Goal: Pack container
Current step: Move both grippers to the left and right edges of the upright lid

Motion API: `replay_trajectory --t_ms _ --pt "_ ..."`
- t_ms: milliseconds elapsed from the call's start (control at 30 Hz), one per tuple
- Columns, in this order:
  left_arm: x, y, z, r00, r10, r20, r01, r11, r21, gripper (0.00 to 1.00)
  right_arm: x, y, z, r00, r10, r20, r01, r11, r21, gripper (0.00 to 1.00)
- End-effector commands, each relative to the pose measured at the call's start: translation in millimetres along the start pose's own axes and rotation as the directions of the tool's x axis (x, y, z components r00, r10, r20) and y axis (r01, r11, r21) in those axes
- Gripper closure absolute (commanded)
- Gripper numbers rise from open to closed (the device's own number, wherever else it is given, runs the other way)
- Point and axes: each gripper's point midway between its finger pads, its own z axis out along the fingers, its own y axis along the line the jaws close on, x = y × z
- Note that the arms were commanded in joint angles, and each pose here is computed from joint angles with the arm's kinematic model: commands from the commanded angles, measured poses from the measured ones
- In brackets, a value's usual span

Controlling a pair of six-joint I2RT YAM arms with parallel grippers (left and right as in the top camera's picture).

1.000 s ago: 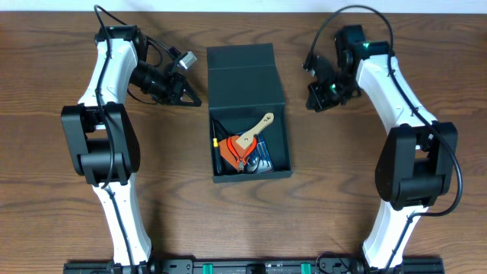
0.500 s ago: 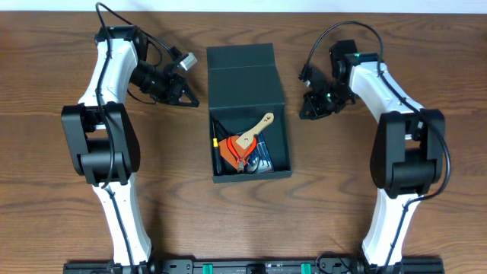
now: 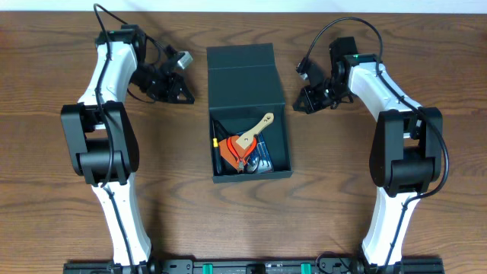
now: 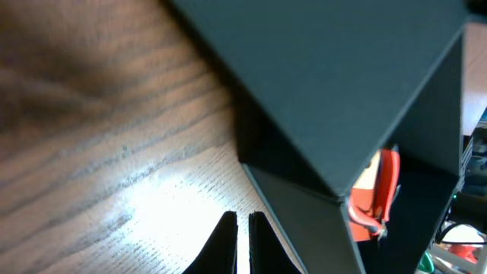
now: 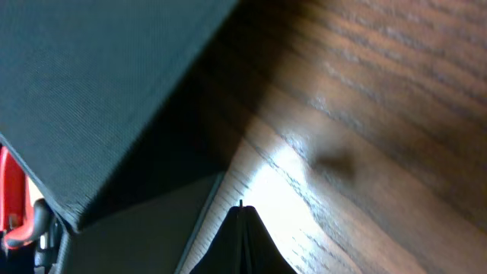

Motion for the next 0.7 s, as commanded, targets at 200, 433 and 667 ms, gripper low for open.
replay_trajectory --t_ms 200,433,667 --pt "17 17 25 0.996 -0.081 -0.046 0.083 0.996 0.035 0.94 -13 12 3 0.998 0.015 0.061 -0.009 0.995 -0.098 0.99" --pt "17 15 38 0.994 -0.099 -0.047 0.103 0.990 0.099 0.94 -26 19 3 0.993 0.031 0.114 -0.013 0.988 -0.154 0.99" --pt "5 4 38 0.998 -0.060 0.015 0.057 0.983 0.177 0.94 -28 20 3 0.992 0.033 0.121 -0.012 0.986 -0.163 0.99"
